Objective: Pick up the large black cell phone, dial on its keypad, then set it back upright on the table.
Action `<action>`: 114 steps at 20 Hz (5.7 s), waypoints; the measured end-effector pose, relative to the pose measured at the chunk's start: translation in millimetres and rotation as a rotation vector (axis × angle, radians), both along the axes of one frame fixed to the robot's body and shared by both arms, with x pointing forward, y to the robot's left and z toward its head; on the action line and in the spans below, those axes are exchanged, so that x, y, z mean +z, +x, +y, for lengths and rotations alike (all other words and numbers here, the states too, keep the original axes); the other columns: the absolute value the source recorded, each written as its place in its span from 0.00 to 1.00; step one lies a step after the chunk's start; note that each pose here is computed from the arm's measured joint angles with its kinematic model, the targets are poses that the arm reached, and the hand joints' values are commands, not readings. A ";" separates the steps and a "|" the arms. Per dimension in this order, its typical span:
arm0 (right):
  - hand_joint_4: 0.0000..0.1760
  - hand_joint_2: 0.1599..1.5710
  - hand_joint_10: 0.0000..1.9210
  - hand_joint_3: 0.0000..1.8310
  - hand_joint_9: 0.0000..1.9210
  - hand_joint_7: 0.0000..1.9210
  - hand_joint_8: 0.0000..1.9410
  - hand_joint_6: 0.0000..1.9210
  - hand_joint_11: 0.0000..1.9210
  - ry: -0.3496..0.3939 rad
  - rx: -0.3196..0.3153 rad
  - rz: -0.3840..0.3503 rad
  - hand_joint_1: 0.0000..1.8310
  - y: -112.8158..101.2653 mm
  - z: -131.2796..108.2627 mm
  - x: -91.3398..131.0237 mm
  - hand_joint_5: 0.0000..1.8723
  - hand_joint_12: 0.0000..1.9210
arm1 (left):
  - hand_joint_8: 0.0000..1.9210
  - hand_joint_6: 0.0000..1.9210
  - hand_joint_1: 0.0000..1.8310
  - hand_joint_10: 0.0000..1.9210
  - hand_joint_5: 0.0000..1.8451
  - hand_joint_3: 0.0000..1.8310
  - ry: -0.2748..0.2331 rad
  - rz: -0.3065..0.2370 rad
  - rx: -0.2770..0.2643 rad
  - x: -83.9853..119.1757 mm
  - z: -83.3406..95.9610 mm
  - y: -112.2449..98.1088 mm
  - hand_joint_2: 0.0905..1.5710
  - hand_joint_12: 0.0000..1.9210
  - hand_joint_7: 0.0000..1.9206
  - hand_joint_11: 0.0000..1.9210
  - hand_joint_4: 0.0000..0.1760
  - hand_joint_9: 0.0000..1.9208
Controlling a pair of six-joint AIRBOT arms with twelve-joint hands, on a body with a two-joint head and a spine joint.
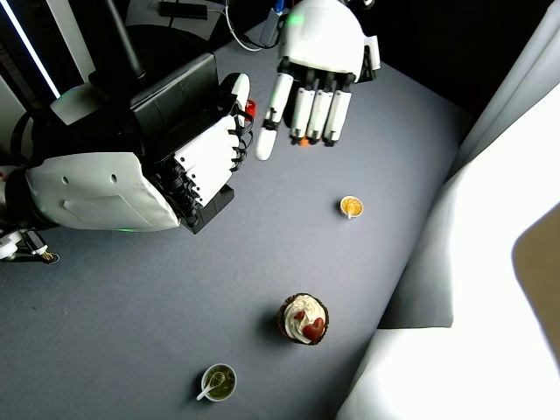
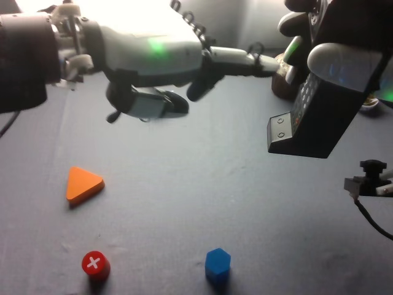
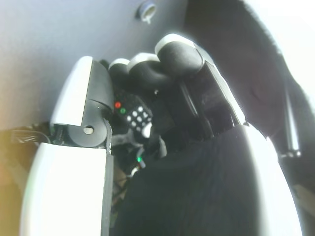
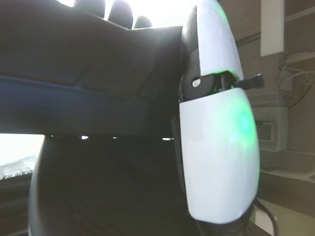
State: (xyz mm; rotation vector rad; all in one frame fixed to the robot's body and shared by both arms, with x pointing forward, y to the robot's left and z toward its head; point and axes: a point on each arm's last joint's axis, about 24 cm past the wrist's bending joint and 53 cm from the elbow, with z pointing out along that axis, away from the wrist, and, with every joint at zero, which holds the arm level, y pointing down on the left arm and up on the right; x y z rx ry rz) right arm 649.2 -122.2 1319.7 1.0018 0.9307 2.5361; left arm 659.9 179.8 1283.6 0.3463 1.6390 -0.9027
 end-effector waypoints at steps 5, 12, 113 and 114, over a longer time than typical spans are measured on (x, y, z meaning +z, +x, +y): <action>0.00 0.70 0.67 0.00 0.49 0.47 0.54 0.57 0.49 0.016 -0.026 0.003 0.75 4.6 -10.3 1.1 0.42 0.57 | 0.79 0.00 0.71 1.00 0.02 0.00 -0.013 0.018 -0.054 -2.0 -33.0 -19.0 0.79 1.00 0.36 0.35 0.68 0.38; 0.00 0.70 0.67 0.00 0.49 0.47 0.53 0.55 0.49 0.015 -0.019 -0.011 0.75 0.7 -10.0 -2.5 0.43 0.57 | 0.78 0.00 0.72 1.00 0.04 0.00 -0.073 0.035 -0.096 5.9 -12.0 -15.5 0.79 1.00 0.37 0.34 0.64 0.38; 0.00 0.69 0.28 0.00 0.65 0.53 0.54 0.54 0.59 -0.072 -0.119 0.038 0.67 45.0 -20.4 -97.1 0.47 0.54 | 0.00 0.00 0.00 0.00 0.13 0.00 -1.226 0.711 -0.177 72.0 58.5 -20.1 0.77 0.23 0.10 0.00 0.19 0.09; 0.00 0.69 0.28 0.00 0.65 0.54 0.52 0.53 0.59 -0.074 -0.118 0.033 0.67 43.5 -20.4 -97.4 0.48 0.53 | 0.00 0.00 0.00 0.00 0.12 0.00 -1.233 0.707 -0.178 73.3 59.6 -19.8 0.77 0.22 0.10 0.00 0.19 0.08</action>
